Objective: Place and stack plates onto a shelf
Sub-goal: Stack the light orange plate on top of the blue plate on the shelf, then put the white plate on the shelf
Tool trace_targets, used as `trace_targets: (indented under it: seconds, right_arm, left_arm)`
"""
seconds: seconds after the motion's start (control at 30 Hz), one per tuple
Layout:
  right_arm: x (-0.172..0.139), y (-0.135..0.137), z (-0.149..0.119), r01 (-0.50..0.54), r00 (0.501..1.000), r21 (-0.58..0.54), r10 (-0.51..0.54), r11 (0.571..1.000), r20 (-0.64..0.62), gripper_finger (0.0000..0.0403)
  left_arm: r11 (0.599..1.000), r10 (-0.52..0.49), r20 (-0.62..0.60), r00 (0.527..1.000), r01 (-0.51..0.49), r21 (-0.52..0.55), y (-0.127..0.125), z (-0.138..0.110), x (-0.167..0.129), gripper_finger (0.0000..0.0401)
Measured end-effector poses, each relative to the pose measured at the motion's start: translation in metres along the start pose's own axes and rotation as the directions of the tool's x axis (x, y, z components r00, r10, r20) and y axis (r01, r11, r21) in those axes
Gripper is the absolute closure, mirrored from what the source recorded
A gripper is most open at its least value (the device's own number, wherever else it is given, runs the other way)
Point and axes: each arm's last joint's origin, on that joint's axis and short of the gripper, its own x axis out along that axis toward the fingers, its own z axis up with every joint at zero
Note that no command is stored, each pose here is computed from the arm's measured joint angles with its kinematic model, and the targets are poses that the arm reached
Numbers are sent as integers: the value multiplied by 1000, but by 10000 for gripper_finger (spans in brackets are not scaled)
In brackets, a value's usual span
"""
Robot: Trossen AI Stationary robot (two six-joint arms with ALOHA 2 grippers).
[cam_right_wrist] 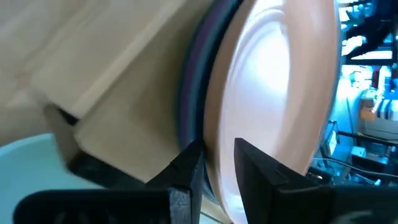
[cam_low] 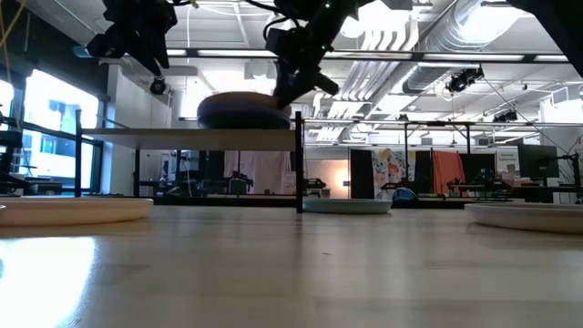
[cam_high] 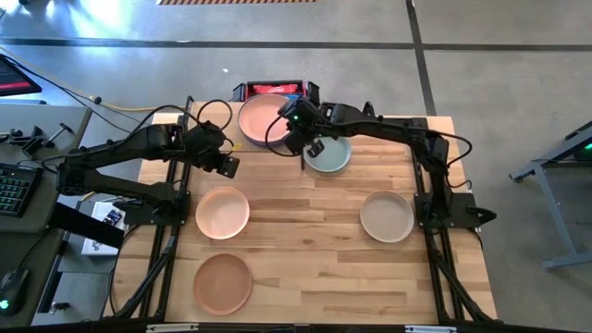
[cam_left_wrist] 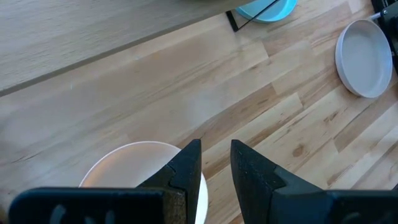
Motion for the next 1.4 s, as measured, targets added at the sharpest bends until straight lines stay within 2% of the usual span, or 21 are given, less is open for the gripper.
trace_targets:
  seconds: [0.13,0.33,0.53,0.67,0.77,0.83,0.9,0.97,1.07,1.17,1.23,1.4]
  right_arm:
    - [-2,5,4,-31,1000,-15,31,999,-2,331]
    - [-8,3,5,-9,1000,14,9,1000,-5,331]
    - [-23,0,1,3,1000,133,-3,991,-4,331]
    - [-33,3,-4,-38,999,237,45,971,-22,331]
    - [-41,9,-9,-97,992,340,118,935,-41,331]
    - [-45,15,-13,-155,981,419,188,894,-38,331]
    - [-49,21,-16,-223,962,504,272,834,-25,331]
    - [-52,28,-19,-285,933,589,359,756,-10,331]
    - [-55,36,-21,-334,889,704,458,627,14,331]
    - [-58,40,-21,-328,858,794,513,512,24,331]
    - [-59,43,-19,-309,846,835,532,454,24,331]
    - [-62,48,-9,-262,839,896,544,357,28,331]
  left_arm:
    - [1000,0,0,1000,0,0,0,0,0,325]
    - [1000,0,0,1000,0,-1,0,0,0,325]
    - [1000,15,7,1000,-15,-1,0,1,2,325]
    - [999,39,4,999,-39,0,-2,2,7,325]
    - [999,48,-25,999,-48,9,-5,2,13,325]
    - [999,40,-57,998,-39,24,-8,0,16,325]
    - [999,29,-98,995,-25,42,-12,-3,20,325]
    - [998,12,-132,991,-5,57,-16,-7,22,325]
    - [1000,-2,-179,984,7,25,-23,-13,25,325]
    - [1000,4,-201,980,-4,1,-29,-20,28,325]
    - [1000,15,-211,977,-15,1,-33,-24,31,325]
    - [999,46,-251,967,-39,34,-43,-34,41,325]
